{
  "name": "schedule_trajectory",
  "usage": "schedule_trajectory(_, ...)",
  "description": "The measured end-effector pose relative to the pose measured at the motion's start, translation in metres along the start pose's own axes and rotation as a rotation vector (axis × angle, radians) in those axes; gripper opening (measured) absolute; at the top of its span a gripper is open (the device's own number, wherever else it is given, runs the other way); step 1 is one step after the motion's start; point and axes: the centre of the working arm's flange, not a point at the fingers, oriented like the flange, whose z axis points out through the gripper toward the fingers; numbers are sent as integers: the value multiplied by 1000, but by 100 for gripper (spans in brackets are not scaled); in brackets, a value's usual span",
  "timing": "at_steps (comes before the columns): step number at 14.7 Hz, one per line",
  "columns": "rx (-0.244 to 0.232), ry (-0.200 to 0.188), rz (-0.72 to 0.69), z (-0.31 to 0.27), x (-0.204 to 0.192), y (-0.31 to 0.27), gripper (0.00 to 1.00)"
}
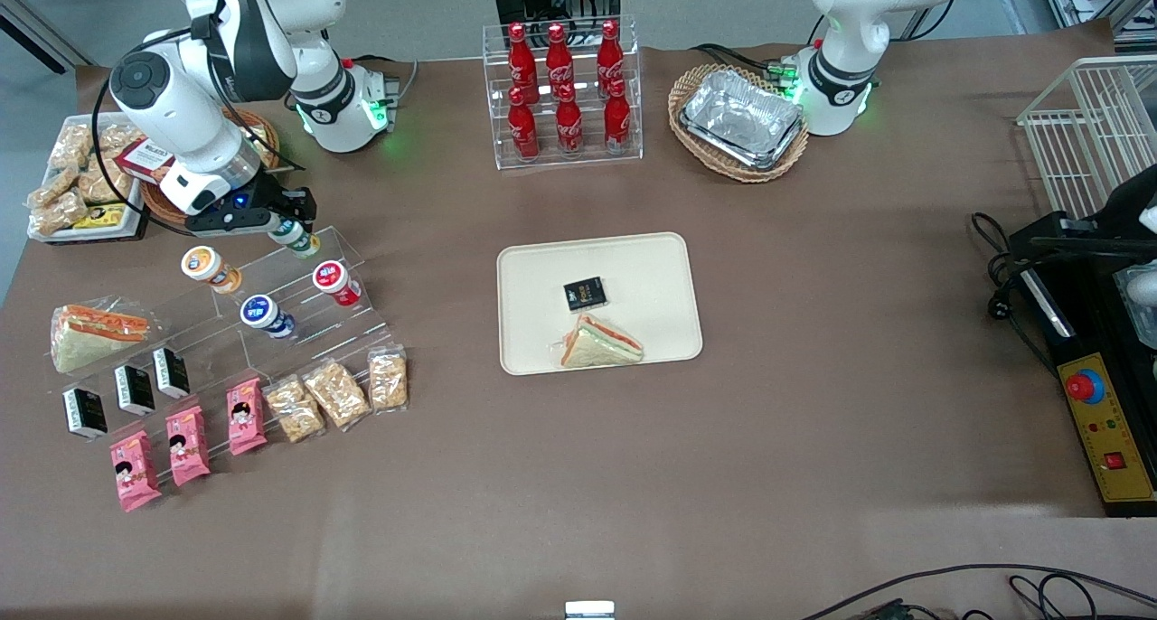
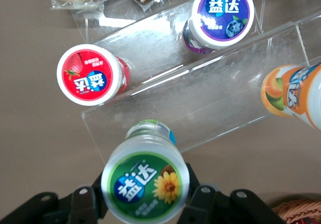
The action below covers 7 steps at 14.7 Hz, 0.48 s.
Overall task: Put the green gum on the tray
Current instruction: 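Lift the green-labelled tub up out of the rack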
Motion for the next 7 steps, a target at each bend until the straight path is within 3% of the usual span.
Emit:
schedule_trajectory(5, 0, 2, 0, -2, 1, 0, 57)
schedule_trajectory(7, -2, -22, -1, -15, 5, 0, 57)
